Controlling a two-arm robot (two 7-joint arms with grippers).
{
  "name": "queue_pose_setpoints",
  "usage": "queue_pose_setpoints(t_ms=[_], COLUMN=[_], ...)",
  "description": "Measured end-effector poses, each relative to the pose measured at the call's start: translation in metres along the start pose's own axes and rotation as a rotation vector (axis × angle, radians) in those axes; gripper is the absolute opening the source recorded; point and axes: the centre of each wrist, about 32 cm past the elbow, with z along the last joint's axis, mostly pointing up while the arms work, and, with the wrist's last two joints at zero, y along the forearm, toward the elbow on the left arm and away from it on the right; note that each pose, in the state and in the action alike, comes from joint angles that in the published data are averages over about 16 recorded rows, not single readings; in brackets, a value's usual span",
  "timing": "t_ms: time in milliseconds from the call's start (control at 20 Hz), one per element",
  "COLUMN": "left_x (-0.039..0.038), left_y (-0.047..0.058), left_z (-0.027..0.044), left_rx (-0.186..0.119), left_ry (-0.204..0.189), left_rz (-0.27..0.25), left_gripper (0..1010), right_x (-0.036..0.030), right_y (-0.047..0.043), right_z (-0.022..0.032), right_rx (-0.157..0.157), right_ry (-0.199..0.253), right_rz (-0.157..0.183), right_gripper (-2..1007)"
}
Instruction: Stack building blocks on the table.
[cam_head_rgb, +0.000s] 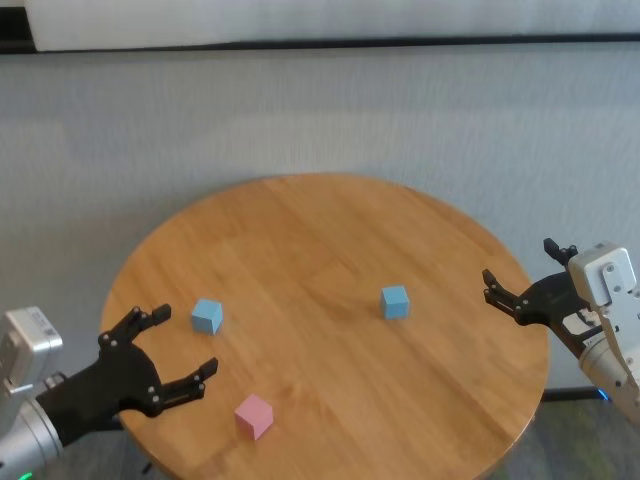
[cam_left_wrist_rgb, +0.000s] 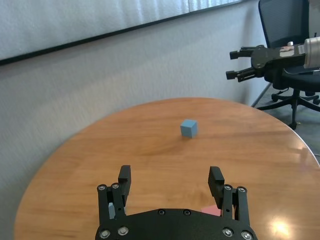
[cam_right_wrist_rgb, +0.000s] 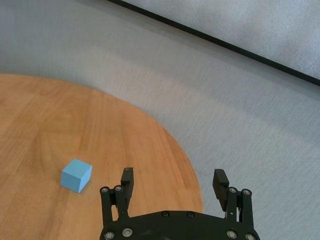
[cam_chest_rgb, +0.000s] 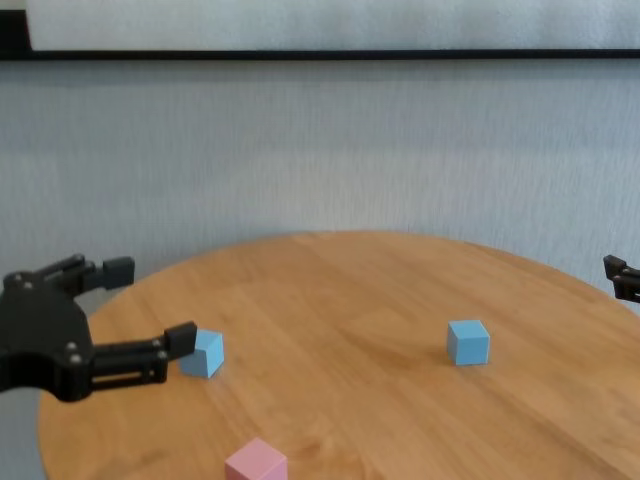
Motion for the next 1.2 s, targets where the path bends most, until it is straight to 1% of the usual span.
queue_pose_setpoints(t_ms=[250,400,550,850,1050,1200], left_x=[-0.0026,-0.0045,-0.0068,-0.0122,-0.014,-0.0142], left_y=[-0.006,-0.011,-0.016,-0.022,-0.025,-0.026], left_z=[-0.0107,-0.0147,-0.0164,-0.0152,-0.0161,-0.019], left_rx=[0.016,0.025,0.029,0.028,0.027,0.032], left_ry=[0.02,0.027,0.03,0.029,0.033,0.038], left_rz=[-0.026,-0.05,-0.08,-0.131,-0.153,-0.161], left_gripper=[1003,1003,1003,1003,1003,1003], right_x=[0.0,0.0,0.0,0.0,0.0,0.0], right_y=[0.0,0.0,0.0,0.0,0.0,0.0], right_z=[0.0,0.0,0.0,0.0,0.0,0.0], right_rx=[0.0,0.0,0.0,0.0,0.0,0.0], right_ry=[0.0,0.0,0.0,0.0,0.0,0.0], right_rz=[0.0,0.0,0.0,0.0,0.0,0.0], right_gripper=[1000,1000,1000,1000,1000,1000])
